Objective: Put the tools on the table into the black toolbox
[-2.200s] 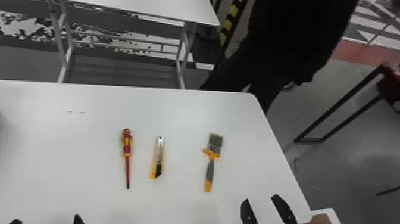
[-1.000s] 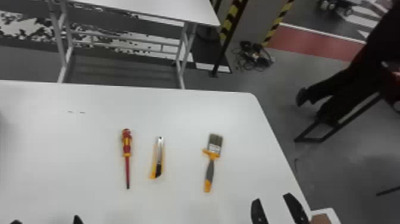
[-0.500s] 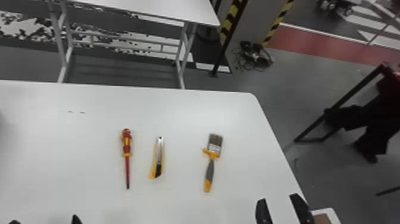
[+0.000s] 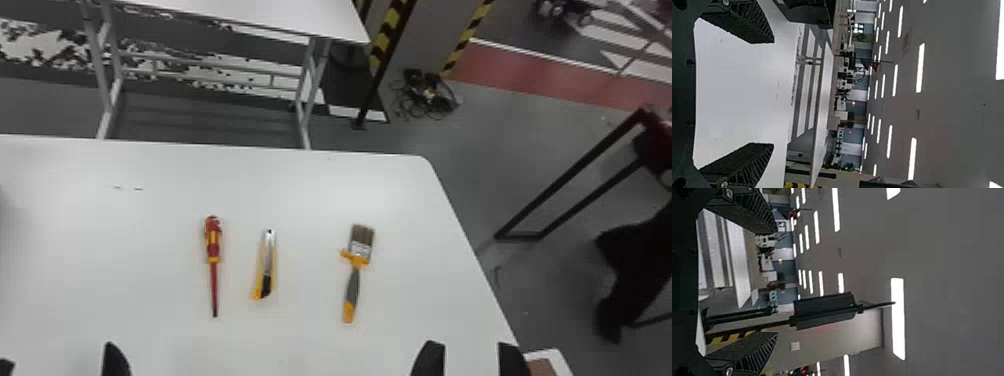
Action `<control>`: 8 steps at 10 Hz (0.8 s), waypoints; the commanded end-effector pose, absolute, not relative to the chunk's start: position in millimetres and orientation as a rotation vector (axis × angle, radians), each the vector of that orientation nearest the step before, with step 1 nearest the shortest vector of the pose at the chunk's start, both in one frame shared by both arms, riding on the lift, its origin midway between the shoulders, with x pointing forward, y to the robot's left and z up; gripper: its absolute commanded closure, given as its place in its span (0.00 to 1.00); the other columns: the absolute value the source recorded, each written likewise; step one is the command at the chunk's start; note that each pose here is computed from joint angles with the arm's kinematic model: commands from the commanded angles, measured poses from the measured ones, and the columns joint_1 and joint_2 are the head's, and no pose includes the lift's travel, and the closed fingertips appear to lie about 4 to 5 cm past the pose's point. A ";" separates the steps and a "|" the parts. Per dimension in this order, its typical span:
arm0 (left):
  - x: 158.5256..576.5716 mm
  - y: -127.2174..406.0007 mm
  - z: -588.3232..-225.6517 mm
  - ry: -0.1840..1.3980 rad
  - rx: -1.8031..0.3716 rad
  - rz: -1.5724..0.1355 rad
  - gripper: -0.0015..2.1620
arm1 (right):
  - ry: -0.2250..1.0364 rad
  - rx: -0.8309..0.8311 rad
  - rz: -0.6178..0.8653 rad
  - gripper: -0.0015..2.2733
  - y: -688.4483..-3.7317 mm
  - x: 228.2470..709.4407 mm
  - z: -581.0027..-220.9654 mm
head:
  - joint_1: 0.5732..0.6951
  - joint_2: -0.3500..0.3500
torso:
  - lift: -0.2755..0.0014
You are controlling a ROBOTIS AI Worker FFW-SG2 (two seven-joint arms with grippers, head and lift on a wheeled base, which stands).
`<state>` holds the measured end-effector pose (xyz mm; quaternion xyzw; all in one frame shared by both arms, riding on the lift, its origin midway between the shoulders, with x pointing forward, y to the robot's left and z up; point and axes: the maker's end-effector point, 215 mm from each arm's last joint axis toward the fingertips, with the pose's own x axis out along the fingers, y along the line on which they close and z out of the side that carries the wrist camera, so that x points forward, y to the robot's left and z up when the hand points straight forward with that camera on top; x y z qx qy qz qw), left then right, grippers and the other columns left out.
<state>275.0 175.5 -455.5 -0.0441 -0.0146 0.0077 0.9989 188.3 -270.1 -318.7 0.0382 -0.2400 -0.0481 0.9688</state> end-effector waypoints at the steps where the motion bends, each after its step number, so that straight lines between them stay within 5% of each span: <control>1: 278.4 180.9 -443.2 -0.062 -0.105 0.035 0.02 | -0.520 0.093 0.033 0.03 -218.3 183.0 -307.4 | 1.00 0.11 | 0.72; 2: 278.5 186.1 -442.1 -0.067 -0.104 0.043 0.02 | -0.478 0.102 0.054 0.03 -209.9 189.2 -318.3 | 1.00 0.26 | 0.72; 4: 279.1 192.5 -445.7 -0.060 -0.101 0.055 0.02 | -0.425 0.095 0.057 0.03 -212.2 192.9 -332.4 | 1.00 0.39 | 0.72; 8: 277.1 190.0 -450.9 -0.047 -0.105 0.051 0.02 | -0.255 0.089 0.055 0.03 -214.9 216.3 -381.6 | 1.00 0.42 | 0.72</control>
